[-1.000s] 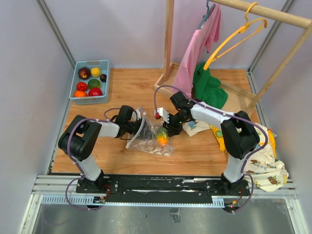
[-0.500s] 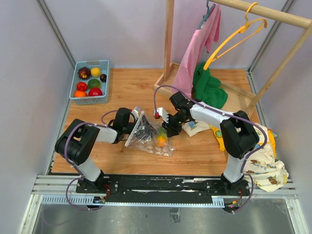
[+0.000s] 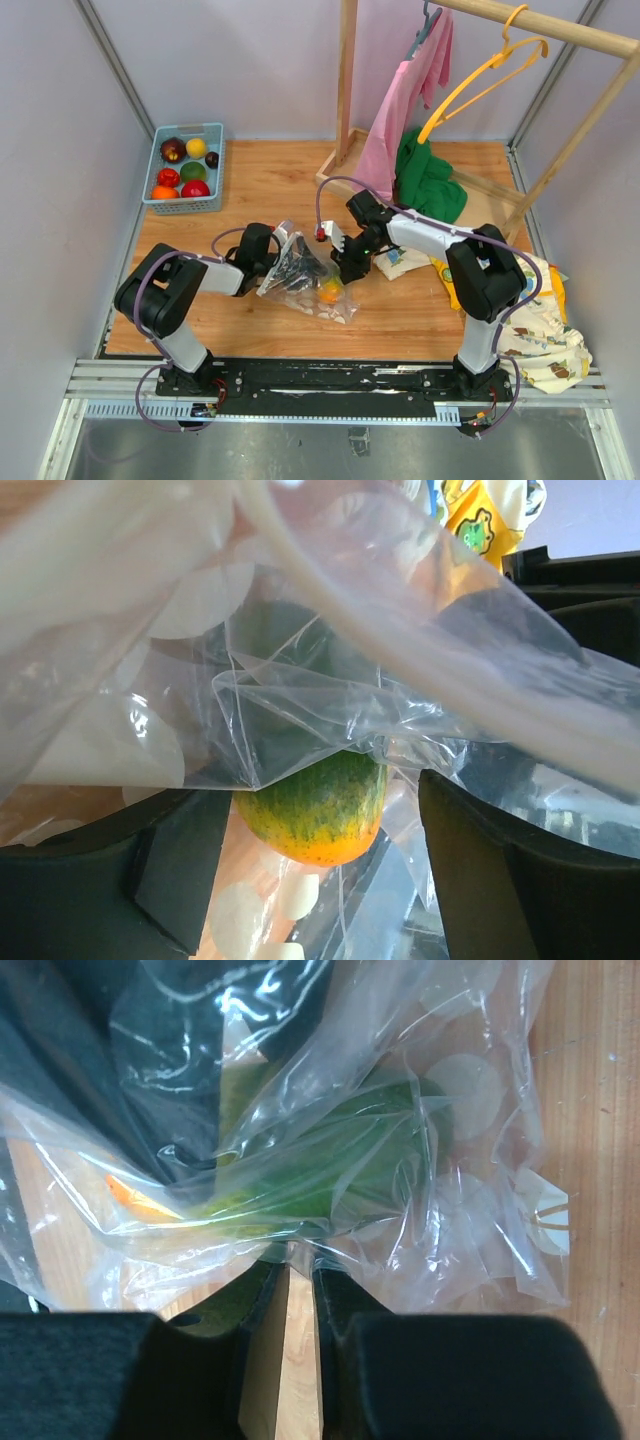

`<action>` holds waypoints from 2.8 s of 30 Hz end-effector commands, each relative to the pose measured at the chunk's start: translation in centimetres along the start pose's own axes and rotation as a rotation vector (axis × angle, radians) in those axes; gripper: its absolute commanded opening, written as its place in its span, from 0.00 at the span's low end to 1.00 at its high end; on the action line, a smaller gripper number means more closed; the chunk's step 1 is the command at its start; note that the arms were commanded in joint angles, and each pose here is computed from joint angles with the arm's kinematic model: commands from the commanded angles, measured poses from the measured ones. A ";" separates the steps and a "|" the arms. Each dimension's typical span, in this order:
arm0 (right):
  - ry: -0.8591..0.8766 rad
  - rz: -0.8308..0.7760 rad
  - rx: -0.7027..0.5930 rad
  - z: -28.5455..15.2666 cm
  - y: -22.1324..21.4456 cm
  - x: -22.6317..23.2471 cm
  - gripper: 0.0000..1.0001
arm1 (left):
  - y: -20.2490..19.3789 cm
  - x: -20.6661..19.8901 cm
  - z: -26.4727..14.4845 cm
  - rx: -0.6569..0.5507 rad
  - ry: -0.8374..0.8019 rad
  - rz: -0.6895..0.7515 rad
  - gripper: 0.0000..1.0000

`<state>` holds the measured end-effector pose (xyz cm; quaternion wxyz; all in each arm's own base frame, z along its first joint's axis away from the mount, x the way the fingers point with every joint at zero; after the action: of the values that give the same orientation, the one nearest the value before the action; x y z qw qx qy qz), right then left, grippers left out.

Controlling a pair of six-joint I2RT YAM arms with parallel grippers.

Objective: Open the zip-top bag and remove the fake food
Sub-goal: Pick up the fake fruit from the zipper food storage bag.

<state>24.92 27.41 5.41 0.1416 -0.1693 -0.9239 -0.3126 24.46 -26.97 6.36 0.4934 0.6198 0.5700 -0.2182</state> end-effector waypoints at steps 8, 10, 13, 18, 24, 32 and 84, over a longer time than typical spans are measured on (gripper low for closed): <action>0.079 0.090 -0.057 1.5 2.3 0.9 0.11 | -1.7 0.6 0.7 0.064 0.050 0.024 0.80; 0.090 0.109 -0.059 1.7 2.4 1.0 0.10 | -1.7 0.6 0.9 0.067 0.058 0.022 0.80; 0.103 0.135 -0.065 1.9 2.6 1.1 0.08 | -1.6 0.7 1.1 0.065 0.062 0.019 0.80; 0.119 0.173 -0.077 2.2 2.8 1.2 0.05 | -1.5 0.7 1.2 0.065 0.065 0.019 0.80; 0.113 0.193 -0.072 2.4 2.7 1.0 0.04 | -1.5 1.1 1.3 0.069 0.086 0.009 0.73; 0.046 0.124 -0.085 0.9 2.8 0.6 0.07 | -1.2 1.3 0.8 0.065 0.117 0.030 0.34; -0.206 -0.053 -0.087 -4.2 1.7 -2.2 0.01 | 1.9 0.1 -3.8 -0.116 0.081 -0.017 0.07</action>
<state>25.76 26.82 7.61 0.0764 -0.1568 -0.9255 -0.3361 25.50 -24.19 8.12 0.4977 0.5894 0.6137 -0.1681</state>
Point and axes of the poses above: each gripper's point midway between its finger pads, its own z axis out along the fingers, its own x axis along the line the jaws close on, y = z × x, the point moved 1 cm from there along -z, back along the fingers, and after that the axes turned 11 degrees about z, right-handed, at the moved point
